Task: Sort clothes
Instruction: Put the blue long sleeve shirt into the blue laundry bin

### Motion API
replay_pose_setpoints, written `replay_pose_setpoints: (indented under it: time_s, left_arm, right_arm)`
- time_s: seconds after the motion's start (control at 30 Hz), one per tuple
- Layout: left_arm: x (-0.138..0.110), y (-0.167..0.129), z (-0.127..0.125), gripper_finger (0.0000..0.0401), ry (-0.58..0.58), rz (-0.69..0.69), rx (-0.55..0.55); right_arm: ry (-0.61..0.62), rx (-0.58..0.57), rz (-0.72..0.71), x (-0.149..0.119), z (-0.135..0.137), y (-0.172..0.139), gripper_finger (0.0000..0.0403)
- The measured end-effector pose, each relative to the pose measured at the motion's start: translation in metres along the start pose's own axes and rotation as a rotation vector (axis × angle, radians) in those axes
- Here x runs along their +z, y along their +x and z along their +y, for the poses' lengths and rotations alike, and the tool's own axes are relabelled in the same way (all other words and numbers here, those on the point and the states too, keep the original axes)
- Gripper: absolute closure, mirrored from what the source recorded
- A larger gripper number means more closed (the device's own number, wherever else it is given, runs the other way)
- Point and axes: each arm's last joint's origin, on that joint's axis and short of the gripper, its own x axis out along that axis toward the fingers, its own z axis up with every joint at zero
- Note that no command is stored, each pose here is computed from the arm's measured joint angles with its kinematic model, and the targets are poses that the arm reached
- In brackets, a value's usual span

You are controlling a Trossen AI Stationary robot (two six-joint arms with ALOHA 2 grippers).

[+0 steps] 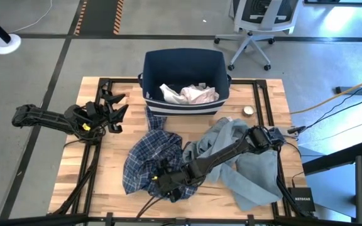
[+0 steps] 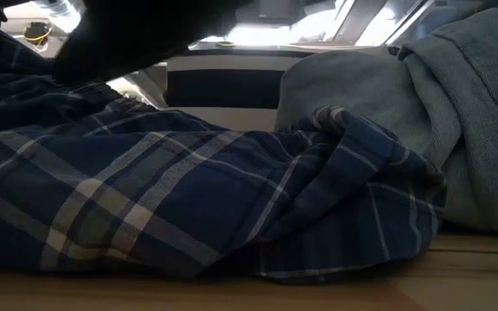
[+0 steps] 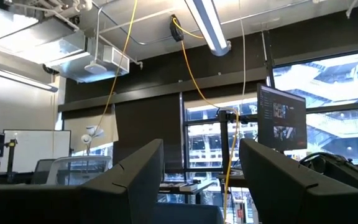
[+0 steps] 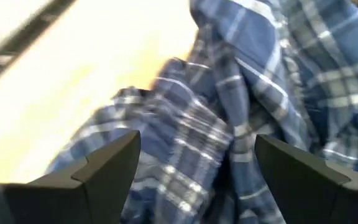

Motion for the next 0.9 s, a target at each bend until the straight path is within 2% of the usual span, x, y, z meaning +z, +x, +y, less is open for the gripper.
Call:
replay_pose_setpoints:
  time_s: [0.27, 0.43, 0.5, 0.57, 0.7, 0.9]
  left_arm:
    - [0.0, 0.0, 0.0, 0.0193, 0.001, 0.003, -0.001]
    - [0.0, 0.0, 0.0, 0.0193, 0.002, 0.004, -0.001]
    - [-0.001, 0.0, 0.0, 0.0193, 0.002, 0.005, -0.002]
    - [-0.001, 0.0, 0.0, 0.0193, 0.001, 0.006, -0.002]
    - [-0.001, 0.0, 0.0, 0.0193, -0.001, 0.008, -0.003]
    - [-0.001, 0.0, 0.0, 0.0193, -0.015, 0.01, -0.003]
  right_arm:
    - [-0.032, -0.088, 0.11, -0.022, 0.007, 0.029, 0.0068]
    - [-0.115, -0.31, 0.205, -0.023, 0.002, 0.022, 0.0068]
    - [-0.159, -0.393, 0.213, -0.016, -0.002, 0.017, 0.0068]
    - [-0.205, -0.425, 0.225, -0.008, -0.007, 0.011, 0.0068]
    - [-0.214, -0.358, 0.22, -0.008, -0.021, 0.012, 0.0068]
    - [-0.086, -0.159, 0.227, -0.031, -0.051, 0.026, 0.0068]
